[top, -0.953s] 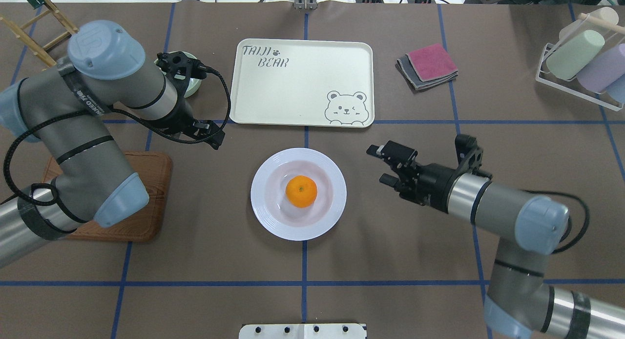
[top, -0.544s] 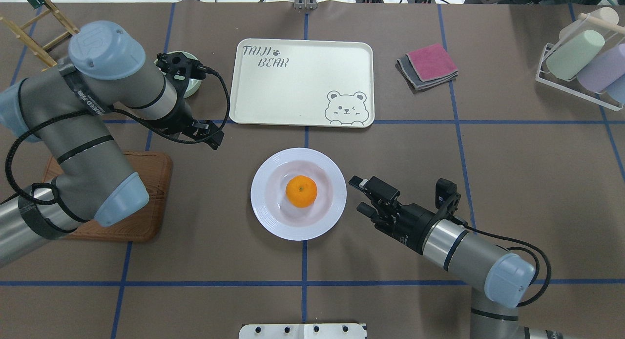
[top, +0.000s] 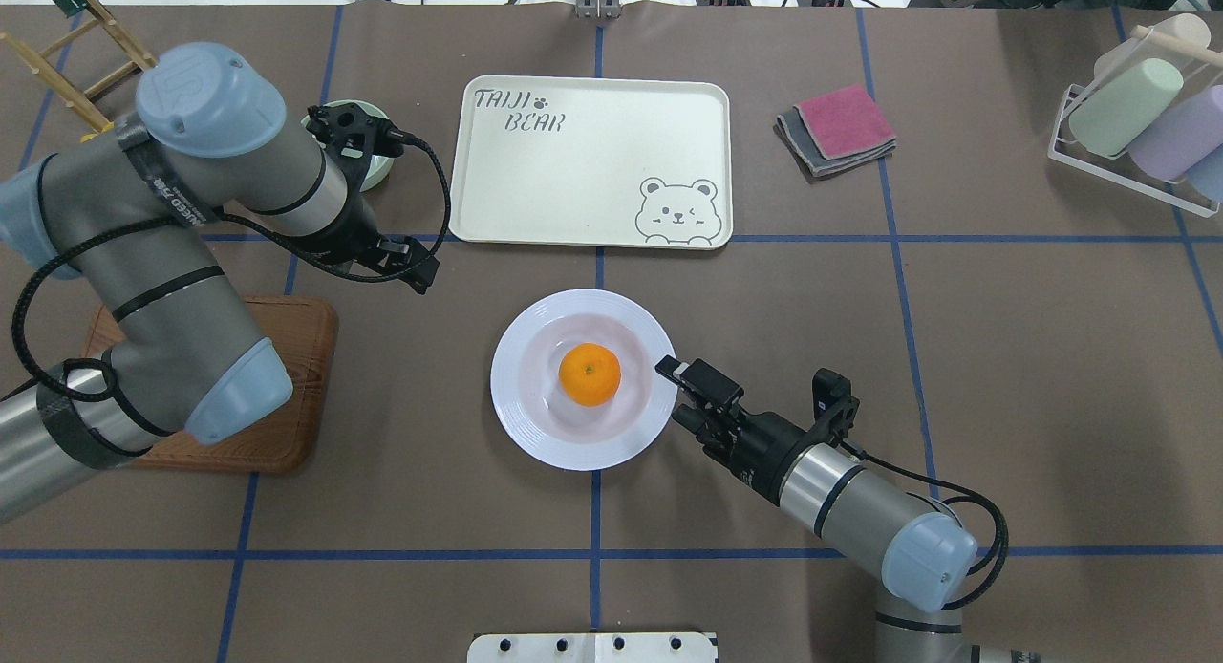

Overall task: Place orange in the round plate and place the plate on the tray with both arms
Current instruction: 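Hook the right gripper onto the plate rim nearest the robot, then push the plate with the right gripper onto the cream bear tray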

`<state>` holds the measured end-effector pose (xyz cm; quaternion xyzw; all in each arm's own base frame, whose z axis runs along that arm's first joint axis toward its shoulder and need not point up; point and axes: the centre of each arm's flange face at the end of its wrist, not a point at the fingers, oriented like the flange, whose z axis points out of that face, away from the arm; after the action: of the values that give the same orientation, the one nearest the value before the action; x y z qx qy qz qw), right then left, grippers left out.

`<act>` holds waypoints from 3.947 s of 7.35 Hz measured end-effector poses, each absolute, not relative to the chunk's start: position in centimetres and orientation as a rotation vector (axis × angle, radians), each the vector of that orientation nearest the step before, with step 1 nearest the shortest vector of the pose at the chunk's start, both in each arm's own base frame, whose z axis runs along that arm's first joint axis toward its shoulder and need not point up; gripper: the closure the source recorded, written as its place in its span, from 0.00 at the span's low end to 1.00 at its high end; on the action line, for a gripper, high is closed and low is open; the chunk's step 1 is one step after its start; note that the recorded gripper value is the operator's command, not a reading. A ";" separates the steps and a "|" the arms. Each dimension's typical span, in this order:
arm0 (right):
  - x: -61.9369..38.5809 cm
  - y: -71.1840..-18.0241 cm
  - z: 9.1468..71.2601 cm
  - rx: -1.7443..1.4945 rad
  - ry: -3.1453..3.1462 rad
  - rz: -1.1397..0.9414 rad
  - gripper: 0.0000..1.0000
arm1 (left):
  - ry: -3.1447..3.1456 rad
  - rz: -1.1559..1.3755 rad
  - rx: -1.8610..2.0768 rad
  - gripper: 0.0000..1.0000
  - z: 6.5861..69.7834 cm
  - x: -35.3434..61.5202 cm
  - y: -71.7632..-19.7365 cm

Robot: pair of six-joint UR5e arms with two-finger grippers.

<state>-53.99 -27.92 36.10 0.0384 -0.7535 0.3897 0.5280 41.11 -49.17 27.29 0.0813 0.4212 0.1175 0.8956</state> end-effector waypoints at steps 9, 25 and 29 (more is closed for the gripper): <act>-56.2 -28.2 36.3 0.090 -1.786 0.951 0.46 | 0.875 0.238 0.166 0.00 27.2 41.1 -49.0; -57.7 -50.9 26.8 0.323 -1.728 1.299 1.00 | 0.883 0.369 0.293 0.00 35.7 14.4 -52.6; -62.1 -51.8 28.4 0.397 -1.536 1.327 0.00 | 0.830 0.398 0.294 0.00 34.1 9.2 -49.7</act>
<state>-62.09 -51.83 28.37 0.1648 -0.6381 0.5514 0.5115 9.21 -49.65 34.14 0.1414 0.3989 0.1914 0.8856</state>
